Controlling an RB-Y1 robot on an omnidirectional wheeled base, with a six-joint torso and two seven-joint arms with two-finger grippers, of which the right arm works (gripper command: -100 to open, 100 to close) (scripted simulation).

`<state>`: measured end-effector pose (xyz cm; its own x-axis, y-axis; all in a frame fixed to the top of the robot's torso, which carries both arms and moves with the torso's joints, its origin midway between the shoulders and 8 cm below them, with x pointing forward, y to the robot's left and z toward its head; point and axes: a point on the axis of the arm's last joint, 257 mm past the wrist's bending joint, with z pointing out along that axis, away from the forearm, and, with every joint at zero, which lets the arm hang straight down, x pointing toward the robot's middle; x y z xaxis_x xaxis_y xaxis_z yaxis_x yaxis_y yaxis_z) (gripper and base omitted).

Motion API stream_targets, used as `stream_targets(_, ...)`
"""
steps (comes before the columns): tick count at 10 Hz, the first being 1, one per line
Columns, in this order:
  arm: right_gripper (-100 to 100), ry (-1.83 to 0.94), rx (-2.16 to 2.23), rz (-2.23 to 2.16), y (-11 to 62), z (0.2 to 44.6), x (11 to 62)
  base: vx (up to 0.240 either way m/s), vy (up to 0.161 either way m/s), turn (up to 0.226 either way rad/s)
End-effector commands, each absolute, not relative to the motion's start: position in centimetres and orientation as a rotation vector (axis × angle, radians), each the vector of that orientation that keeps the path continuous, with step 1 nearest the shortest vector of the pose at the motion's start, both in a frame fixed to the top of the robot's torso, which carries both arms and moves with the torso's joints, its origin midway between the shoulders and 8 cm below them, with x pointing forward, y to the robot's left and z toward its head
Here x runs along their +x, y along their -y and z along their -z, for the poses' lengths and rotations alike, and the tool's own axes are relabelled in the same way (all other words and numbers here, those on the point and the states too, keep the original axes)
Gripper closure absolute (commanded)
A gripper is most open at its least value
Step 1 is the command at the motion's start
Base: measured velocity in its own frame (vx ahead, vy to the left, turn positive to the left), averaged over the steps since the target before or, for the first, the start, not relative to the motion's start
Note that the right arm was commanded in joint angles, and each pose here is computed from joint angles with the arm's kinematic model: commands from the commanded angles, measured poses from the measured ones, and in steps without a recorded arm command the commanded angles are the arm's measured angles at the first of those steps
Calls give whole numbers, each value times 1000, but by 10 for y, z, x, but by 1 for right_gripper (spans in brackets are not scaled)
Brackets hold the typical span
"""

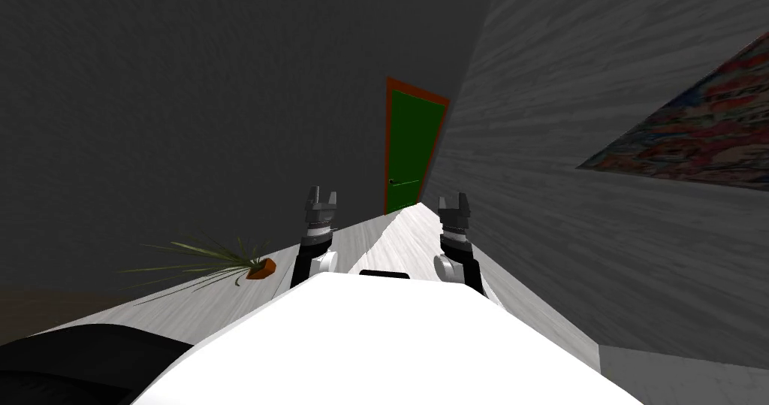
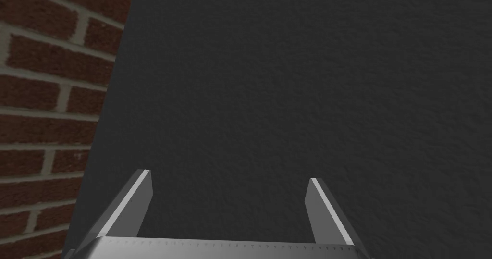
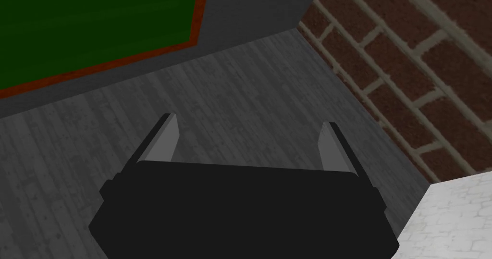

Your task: Pull the door open

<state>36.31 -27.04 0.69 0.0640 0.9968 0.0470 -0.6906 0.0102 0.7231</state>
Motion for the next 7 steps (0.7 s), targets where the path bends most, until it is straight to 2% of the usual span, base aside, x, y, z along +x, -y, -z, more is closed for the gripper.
stream_targets(1, -100, -588, 693, -1431, 272, 2, 370, 84, -21, 105)
stream_targets(7, -100, -649, 740, -1407, 278, 43, 395, 89, -36, 100)
